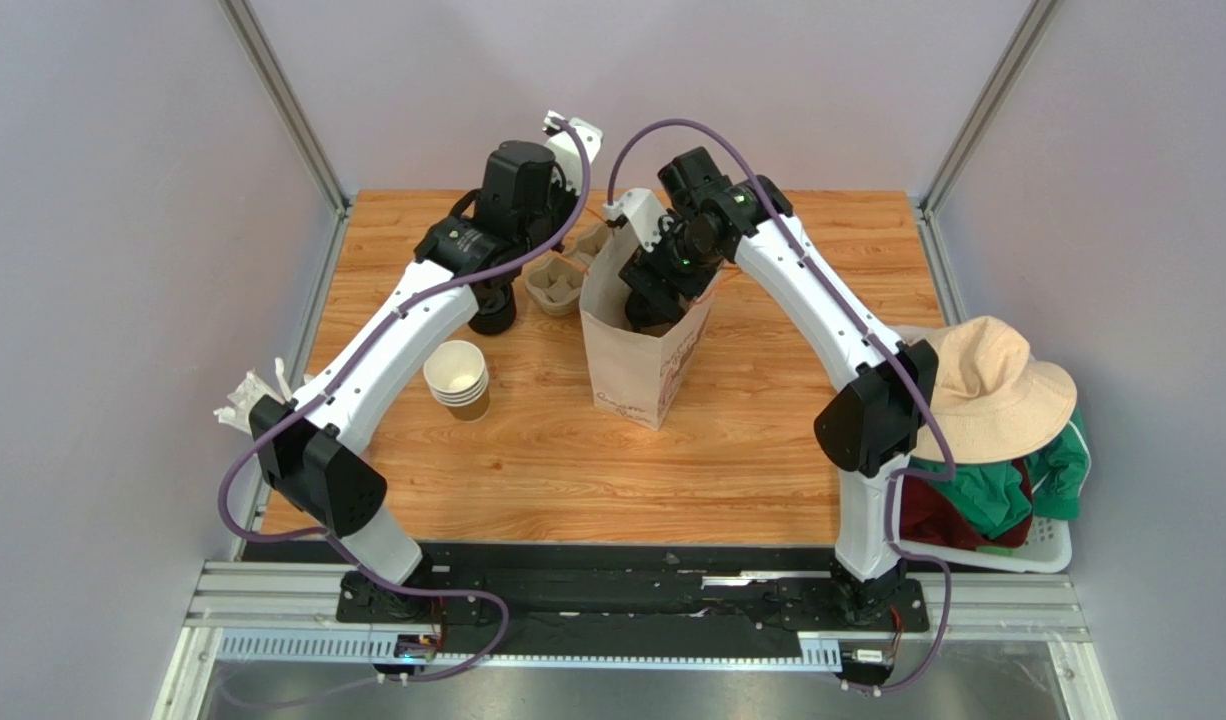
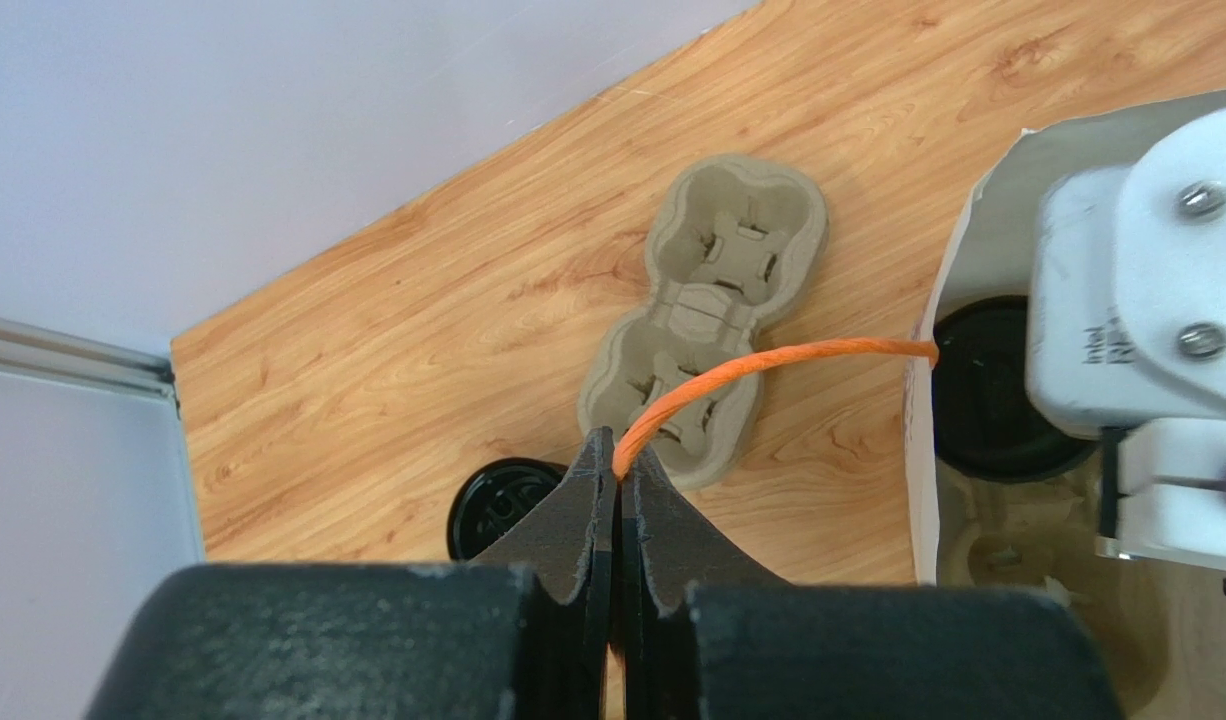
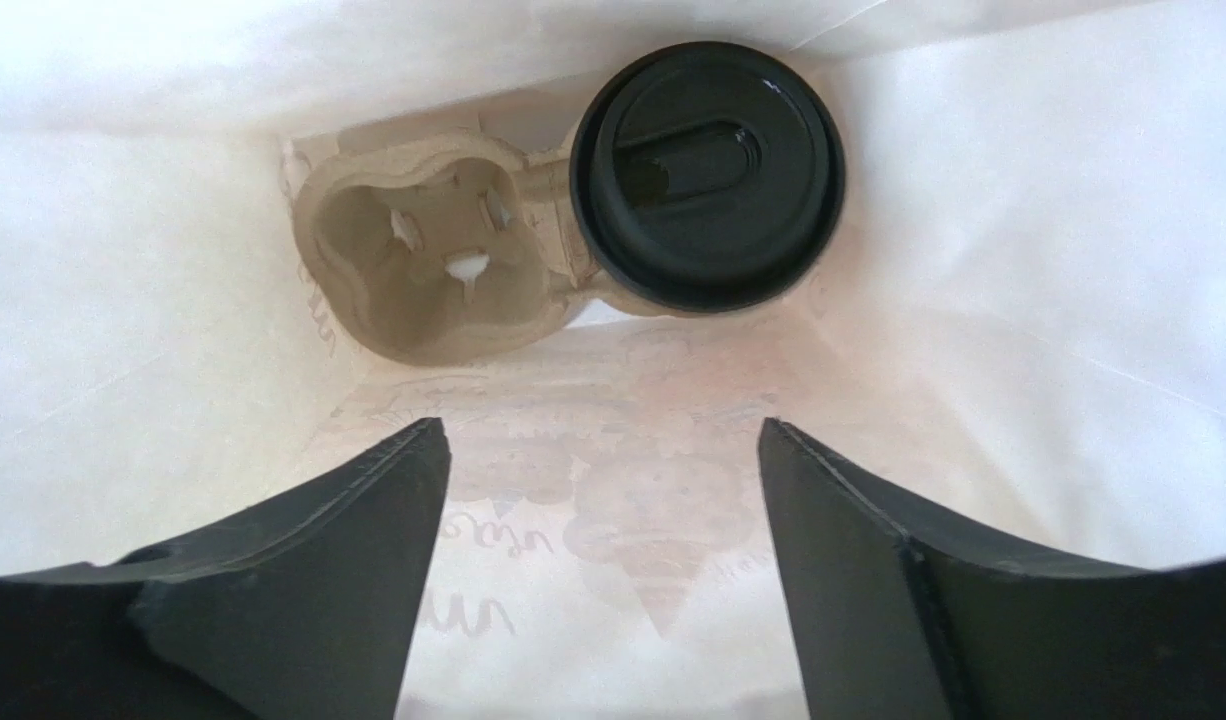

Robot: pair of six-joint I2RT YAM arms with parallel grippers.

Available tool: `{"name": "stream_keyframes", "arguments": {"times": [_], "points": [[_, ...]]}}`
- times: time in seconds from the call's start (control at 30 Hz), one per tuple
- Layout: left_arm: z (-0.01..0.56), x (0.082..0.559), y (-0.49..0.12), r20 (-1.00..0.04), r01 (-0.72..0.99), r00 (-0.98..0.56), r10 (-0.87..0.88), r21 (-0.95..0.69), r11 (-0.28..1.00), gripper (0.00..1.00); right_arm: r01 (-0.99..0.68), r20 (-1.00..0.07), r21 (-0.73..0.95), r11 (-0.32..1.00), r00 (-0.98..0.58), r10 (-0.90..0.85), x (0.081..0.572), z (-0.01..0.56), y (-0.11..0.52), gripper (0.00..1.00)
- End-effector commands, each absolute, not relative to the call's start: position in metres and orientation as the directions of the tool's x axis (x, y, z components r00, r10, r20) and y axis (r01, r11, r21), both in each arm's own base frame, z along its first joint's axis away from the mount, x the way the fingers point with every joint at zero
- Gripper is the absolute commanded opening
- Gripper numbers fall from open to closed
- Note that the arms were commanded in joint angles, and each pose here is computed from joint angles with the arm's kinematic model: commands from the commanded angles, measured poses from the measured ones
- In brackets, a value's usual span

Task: Pack the takeout coffee

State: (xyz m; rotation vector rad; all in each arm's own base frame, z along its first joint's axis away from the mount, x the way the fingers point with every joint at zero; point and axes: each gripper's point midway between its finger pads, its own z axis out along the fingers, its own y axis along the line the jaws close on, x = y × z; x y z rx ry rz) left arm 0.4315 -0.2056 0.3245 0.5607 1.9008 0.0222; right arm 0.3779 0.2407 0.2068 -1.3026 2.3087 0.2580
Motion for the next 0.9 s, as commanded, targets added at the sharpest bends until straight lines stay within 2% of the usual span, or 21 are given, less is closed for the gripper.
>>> {"name": "stream_keyframes", "arguments": {"times": [0.0,0.1,0.2,0.3,0.4,0.43,0.47,0.6,0.63,0.7,0.8,0.87], "points": [[0.356,0.426,-0.207,-0.912,0.360,-0.225,0.344,0.250,0.899,0.00,-0.821,-0.642,-0.115,0.559,-0.368,-0.673,0.385,0.263,0.250,0.81],[0.358,0.425,-0.212,-0.913,0.375,-0.218,0.345,0.248,0.893,0.00,-0.802,-0.696,-0.117,0.585,-0.354,-0.625,0.388,0.283,0.254,0.82],[0.359,0.427,-0.217,-0.913,0.392,-0.210,0.349,0.248,0.886,0.11,-0.772,-0.755,-0.125,0.624,-0.334,-0.564,0.391,0.308,0.256,0.83],[0.361,0.428,-0.224,-0.914,0.420,-0.198,0.355,0.248,0.873,0.17,-0.729,-0.807,-0.143,0.670,-0.305,-0.505,0.399,0.334,0.255,0.84],[0.366,0.427,-0.230,-0.918,0.450,-0.181,0.353,0.242,0.860,0.30,-0.680,-0.855,-0.156,0.716,-0.271,-0.443,0.405,0.363,0.249,0.85],[0.372,0.427,-0.230,-0.921,0.451,-0.170,0.351,0.244,0.858,0.39,-0.655,-0.867,-0.164,0.737,-0.261,-0.425,0.410,0.372,0.243,0.86],[0.374,0.426,-0.231,-0.921,0.456,-0.165,0.352,0.245,0.856,0.42,-0.642,-0.877,-0.163,0.749,-0.254,-0.408,0.411,0.380,0.240,0.88],[0.386,0.418,-0.234,-0.930,0.489,-0.140,0.340,0.234,0.840,0.58,-0.586,-0.888,-0.157,0.795,-0.268,-0.372,0.424,0.387,0.223,0.88],[0.387,0.416,-0.235,-0.931,0.497,-0.138,0.338,0.230,0.836,0.67,-0.575,-0.892,-0.145,0.805,-0.275,-0.357,0.428,0.388,0.218,0.88],[0.393,0.410,-0.235,-0.934,0.513,-0.127,0.333,0.225,0.828,0.73,-0.560,-0.892,-0.138,0.817,-0.288,-0.348,0.433,0.385,0.214,0.88],[0.402,0.403,-0.231,-0.935,0.515,-0.112,0.338,0.236,0.824,0.92,-0.532,-0.886,-0.135,0.836,-0.313,-0.343,0.447,0.377,0.204,0.88],[0.408,0.399,-0.226,-0.932,0.507,-0.105,0.347,0.250,0.825,0.93,-0.525,-0.879,-0.133,0.841,-0.330,-0.345,0.455,0.369,0.199,0.88]]}}
